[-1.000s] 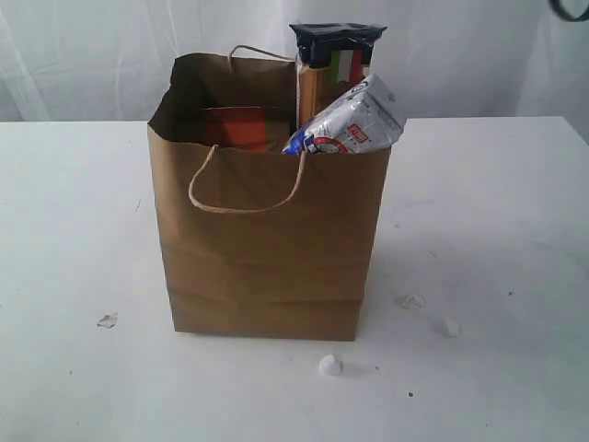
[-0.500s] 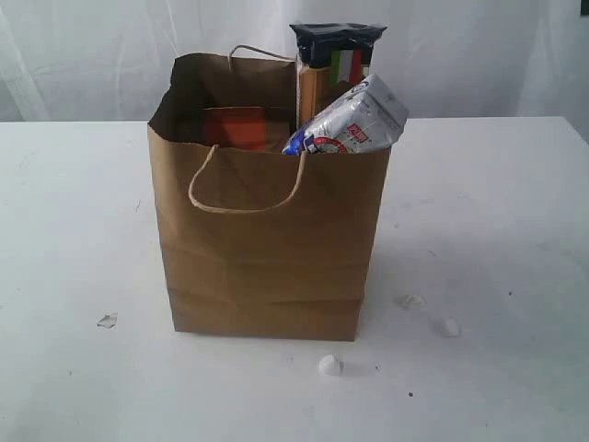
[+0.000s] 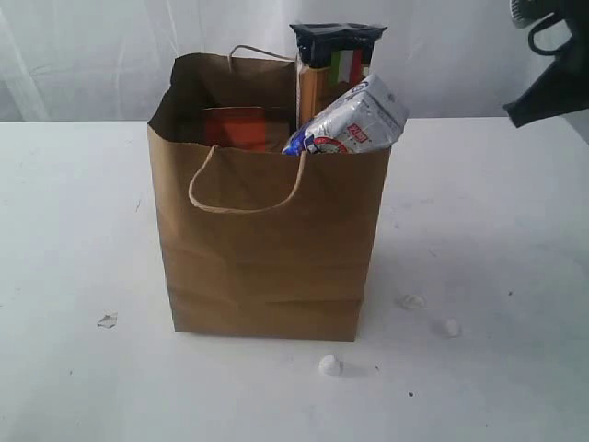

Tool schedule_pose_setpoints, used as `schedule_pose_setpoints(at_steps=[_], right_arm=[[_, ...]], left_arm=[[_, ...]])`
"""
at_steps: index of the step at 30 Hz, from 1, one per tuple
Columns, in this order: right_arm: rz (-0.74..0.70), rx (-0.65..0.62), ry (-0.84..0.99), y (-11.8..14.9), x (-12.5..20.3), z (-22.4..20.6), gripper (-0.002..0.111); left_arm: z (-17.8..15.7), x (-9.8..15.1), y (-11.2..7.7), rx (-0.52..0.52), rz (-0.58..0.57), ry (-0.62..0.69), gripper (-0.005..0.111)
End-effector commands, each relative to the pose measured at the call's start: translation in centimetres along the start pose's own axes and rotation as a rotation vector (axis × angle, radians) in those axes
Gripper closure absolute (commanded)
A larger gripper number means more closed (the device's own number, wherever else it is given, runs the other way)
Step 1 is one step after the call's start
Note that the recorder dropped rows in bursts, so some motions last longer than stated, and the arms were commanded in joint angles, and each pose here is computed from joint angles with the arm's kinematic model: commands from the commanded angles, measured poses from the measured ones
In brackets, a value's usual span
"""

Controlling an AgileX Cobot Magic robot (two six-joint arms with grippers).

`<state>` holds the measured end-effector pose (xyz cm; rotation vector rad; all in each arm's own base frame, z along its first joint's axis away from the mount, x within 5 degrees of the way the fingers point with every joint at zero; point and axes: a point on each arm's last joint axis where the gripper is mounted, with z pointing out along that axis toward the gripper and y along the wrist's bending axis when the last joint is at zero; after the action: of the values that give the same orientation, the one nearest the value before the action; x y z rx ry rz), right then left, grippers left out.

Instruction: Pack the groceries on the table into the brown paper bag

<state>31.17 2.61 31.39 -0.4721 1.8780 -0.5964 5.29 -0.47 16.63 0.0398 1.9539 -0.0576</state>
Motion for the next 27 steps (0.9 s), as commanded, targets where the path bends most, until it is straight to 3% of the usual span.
schedule_pose_setpoints(at_steps=[1, 2, 4, 6, 8, 9, 13, 15, 17, 19, 21, 25, 27], right_arm=[[0.138, 0.096, 0.117, -1.1, 1.4, 0.1, 0.108], [0.323, 0.140, 0.169, -1.3, 2.0, -0.1, 0.108], [0.562, 0.203, 0.179, -1.5, 2.7, -0.6, 0.108], [0.693, 0.132, 0.139, -0.9, 2.7, -1.1, 0.108], [0.673, -0.012, 0.081, 0.1, 2.1, -1.4, 0.108], [0.578, -0.095, 0.053, 0.9, 1.9, -1.5, 0.108], [0.457, -0.148, 0.058, 2.5, 3.7, -1.6, 0.108], [0.676, -0.149, 0.071, 3.5, 5.3, -1.7, 0.108], [0.732, -0.293, 0.100, 5.3, 6.0, -2.1, 0.108], [0.675, -0.416, 0.198, 6.7, 6.3, -2.7, 0.108], [0.600, -0.455, 0.344, 7.6, 7.4, -3.2, 0.108], [0.274, -0.549, 0.517, 8.1, 9.2, -4.3, 0.108], [0.220, -0.589, 0.544, 8.2, 9.2, -4.5, 0.108]], left_arm=[[0.0, 0.1, 0.0, 0.004, -0.006, 0.000, 0.107], [0.0, 0.1, 0.0, 0.004, -0.006, 0.000, 0.107], [0.0, 0.1, 0.0, 0.004, -0.006, 0.000, 0.107], [0.0, 0.1, 0.0, 0.004, -0.006, 0.000, 0.107], [0.0, 0.1, 0.0, 0.004, -0.006, 0.000, 0.107], [0.0, 0.1, 0.0, 0.004, -0.006, 0.000, 0.107], [0.0, 0.1, 0.0, 0.004, -0.006, 0.000, 0.107], [0.0, 0.1, 0.0, 0.004, -0.006, 0.000, 0.107], [0.0, 0.1, 0.0, 0.004, -0.006, 0.000, 0.107], [0.0, 0.1, 0.0, 0.004, -0.006, 0.000, 0.107], [0.0, 0.1, 0.0, 0.004, -0.006, 0.000, 0.107], [0.0, 0.1, 0.0, 0.004, -0.006, 0.000, 0.107], [0.0, 0.1, 0.0, 0.004, -0.006, 0.000, 0.107]])
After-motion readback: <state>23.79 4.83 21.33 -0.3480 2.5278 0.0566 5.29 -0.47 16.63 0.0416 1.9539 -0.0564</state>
